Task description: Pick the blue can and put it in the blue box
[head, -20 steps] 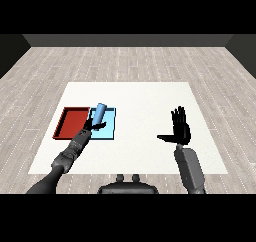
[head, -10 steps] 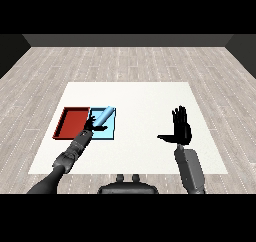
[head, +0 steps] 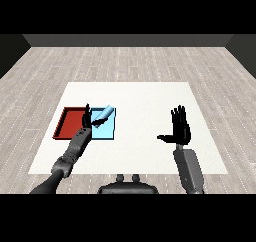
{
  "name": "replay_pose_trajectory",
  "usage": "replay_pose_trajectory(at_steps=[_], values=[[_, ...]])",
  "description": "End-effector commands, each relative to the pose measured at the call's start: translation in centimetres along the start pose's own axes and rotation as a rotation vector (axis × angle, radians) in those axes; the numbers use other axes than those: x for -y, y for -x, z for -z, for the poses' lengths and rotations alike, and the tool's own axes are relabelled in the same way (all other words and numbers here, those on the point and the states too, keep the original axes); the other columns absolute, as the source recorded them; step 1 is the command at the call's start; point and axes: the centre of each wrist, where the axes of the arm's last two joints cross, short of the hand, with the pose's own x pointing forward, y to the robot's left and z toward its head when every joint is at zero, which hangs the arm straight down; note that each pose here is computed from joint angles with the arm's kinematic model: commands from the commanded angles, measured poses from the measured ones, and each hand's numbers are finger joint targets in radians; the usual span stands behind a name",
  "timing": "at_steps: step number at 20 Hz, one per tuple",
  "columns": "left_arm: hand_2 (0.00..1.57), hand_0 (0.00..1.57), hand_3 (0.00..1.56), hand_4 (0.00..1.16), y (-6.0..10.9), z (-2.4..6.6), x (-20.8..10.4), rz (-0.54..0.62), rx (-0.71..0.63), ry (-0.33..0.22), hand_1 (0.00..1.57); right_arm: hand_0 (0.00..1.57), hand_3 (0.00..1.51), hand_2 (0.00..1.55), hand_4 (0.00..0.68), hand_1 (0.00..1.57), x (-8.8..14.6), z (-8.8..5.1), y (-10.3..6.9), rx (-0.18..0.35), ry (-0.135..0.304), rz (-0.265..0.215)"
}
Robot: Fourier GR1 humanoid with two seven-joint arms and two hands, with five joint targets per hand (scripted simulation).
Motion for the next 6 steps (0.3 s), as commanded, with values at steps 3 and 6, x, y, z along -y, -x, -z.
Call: replay_pose_trajectory(at_steps=[3,6], values=[[0.0,0.0,0.0,0.0,-1.9,-0.86,0.1,-0.236,0.372,0.064,0.0,0.0,0.0,0.0,0.0,0.0,1.3,-1.1,-0.2,-0.051,-0.024,-0.067],[0.0,0.0,0.0,0.0,-2.0,-3.5,1.0,-0.334,0.433,0.134,0.0,0.0,0.0,0.0,0.0,0.0,0.4,-0.9,0.5,-0.041,-0.015,-0.051]])
